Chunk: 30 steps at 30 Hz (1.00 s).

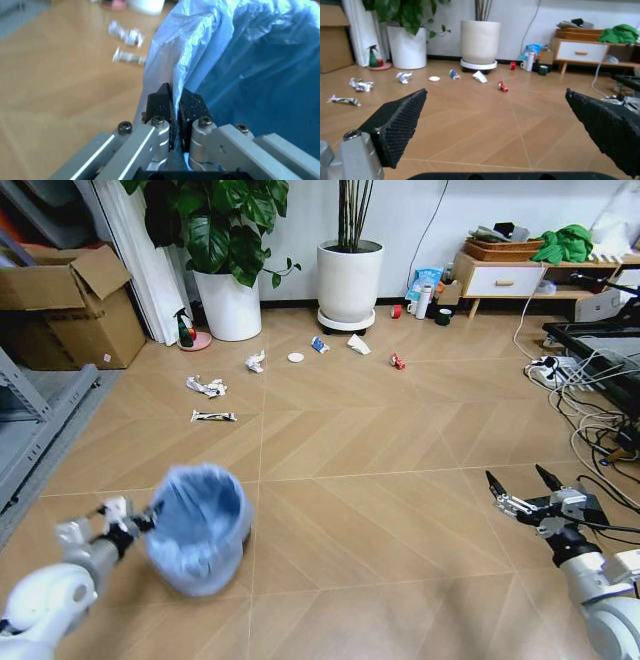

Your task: Pick up the trash bin and place the garbage on the floor into it.

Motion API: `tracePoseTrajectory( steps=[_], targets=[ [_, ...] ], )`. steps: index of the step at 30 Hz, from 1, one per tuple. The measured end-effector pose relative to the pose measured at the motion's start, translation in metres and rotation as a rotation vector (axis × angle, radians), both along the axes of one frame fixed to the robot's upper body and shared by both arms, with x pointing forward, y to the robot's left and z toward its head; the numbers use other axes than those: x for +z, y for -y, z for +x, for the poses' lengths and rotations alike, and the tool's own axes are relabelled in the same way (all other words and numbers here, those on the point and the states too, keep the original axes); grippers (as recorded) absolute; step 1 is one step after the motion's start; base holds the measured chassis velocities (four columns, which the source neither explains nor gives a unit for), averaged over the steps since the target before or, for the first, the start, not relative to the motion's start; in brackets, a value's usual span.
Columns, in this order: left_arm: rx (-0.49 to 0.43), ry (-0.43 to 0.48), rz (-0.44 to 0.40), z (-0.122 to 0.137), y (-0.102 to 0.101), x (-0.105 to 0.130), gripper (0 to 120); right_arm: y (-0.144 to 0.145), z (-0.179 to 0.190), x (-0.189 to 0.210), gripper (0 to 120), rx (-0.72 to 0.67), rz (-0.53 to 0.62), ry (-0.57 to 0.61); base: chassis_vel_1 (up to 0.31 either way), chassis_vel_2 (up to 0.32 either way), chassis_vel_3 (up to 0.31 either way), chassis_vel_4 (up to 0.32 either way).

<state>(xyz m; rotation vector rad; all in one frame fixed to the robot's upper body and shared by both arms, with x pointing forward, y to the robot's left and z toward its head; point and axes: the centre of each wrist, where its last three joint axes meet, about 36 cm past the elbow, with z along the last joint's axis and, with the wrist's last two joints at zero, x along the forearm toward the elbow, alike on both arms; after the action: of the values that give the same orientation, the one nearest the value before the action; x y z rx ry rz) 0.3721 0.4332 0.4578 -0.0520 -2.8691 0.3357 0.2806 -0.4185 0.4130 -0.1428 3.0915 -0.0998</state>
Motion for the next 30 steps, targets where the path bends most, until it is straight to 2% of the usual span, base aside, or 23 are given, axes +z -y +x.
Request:
tracePoseTrajectory(
  steps=[3,17,30],
  targets=[
    [0.000,0.070,0.013,-0.007,0.002,0.009,0,-0.002,-0.008,-0.008,100,-0.027,0.020,0.000,0.000,0.000,0.000,0.000],
    [-0.025,0.032,0.021,-0.020,0.017,-0.017,0,0.004,-0.013,-0.019,100,-0.036,0.025,0.007,-0.002,0.003,0.002,-0.005],
    [-0.023,0.023,0.025,-0.021,0.017,-0.021,0,0.005,-0.012,-0.020,100,-0.014,0.021,0.018,-0.060,0.166,0.063,-0.146]
  ],
)
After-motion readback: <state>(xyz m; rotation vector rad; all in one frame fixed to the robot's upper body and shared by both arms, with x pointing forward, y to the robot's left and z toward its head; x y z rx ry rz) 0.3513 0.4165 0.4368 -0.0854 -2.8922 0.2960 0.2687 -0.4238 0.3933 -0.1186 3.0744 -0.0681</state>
